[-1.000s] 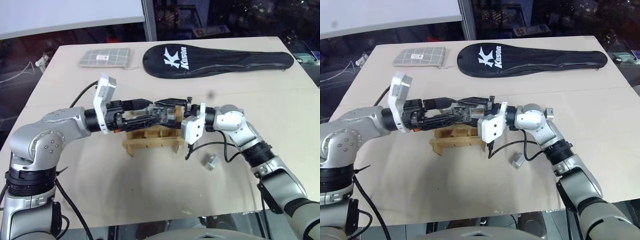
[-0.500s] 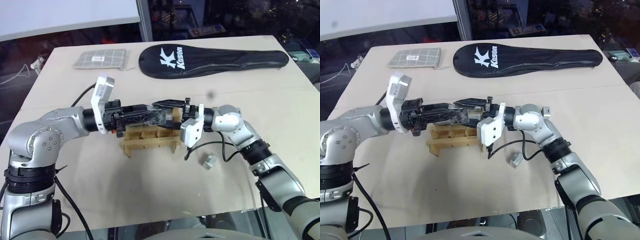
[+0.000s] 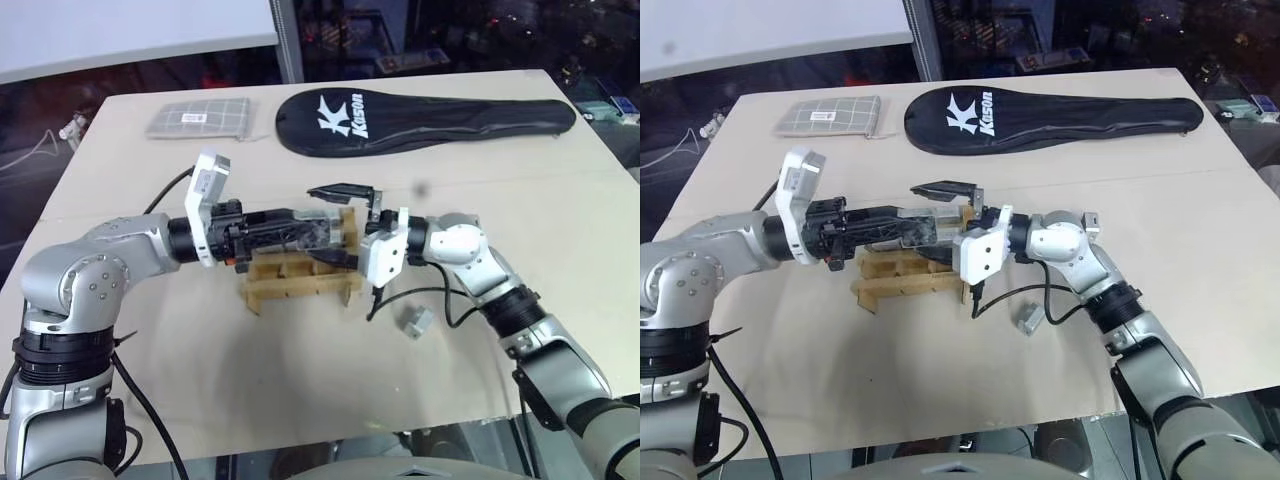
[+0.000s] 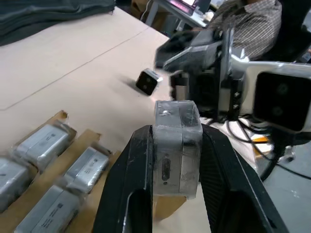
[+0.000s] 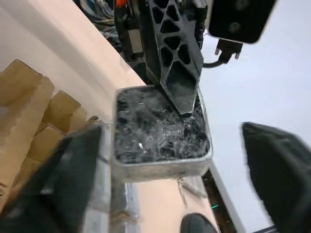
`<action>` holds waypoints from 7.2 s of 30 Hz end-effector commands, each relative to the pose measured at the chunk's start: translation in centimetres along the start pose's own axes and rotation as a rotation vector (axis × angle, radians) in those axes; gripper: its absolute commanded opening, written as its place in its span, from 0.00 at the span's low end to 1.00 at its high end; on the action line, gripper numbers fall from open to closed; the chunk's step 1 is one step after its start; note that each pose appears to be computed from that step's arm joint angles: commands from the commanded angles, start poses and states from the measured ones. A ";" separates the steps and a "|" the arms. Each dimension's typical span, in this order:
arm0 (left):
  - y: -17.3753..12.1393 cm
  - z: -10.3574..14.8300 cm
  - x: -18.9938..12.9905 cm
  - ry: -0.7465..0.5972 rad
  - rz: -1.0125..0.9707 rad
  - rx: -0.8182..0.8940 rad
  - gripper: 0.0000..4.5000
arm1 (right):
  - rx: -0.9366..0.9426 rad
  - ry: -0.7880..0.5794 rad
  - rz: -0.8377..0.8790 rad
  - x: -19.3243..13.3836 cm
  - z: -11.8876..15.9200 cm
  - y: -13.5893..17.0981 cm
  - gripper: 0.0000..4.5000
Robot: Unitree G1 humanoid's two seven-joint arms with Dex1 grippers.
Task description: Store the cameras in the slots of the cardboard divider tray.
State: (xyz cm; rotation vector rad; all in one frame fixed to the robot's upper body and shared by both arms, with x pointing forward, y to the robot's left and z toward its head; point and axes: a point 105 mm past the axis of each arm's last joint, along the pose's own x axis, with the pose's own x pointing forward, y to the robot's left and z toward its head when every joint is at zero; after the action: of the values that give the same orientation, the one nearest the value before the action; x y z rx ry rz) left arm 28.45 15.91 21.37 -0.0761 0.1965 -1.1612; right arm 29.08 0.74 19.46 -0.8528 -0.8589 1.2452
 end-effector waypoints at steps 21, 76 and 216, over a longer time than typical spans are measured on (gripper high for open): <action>3.1 -3.4 -4.9 -0.070 -0.036 0.416 0.16 | 1.100 0.235 -0.141 -20.2 5.2 2.1 0.99; 7.2 -8.3 -3.3 0.065 -0.084 0.431 0.16 | 1.058 0.135 -0.162 -20.2 6.0 1.6 0.99; -1.1 -0.7 -13.0 0.206 0.191 0.395 1.00 | 0.776 0.080 0.344 -1.7 0.2 1.5 0.81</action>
State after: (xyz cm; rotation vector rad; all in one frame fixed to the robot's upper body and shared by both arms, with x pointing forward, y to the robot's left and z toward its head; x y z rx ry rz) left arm 22.31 27.41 21.77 0.3784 0.1642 -0.9903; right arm 29.33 -0.70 17.07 -0.4100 -0.0951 1.6216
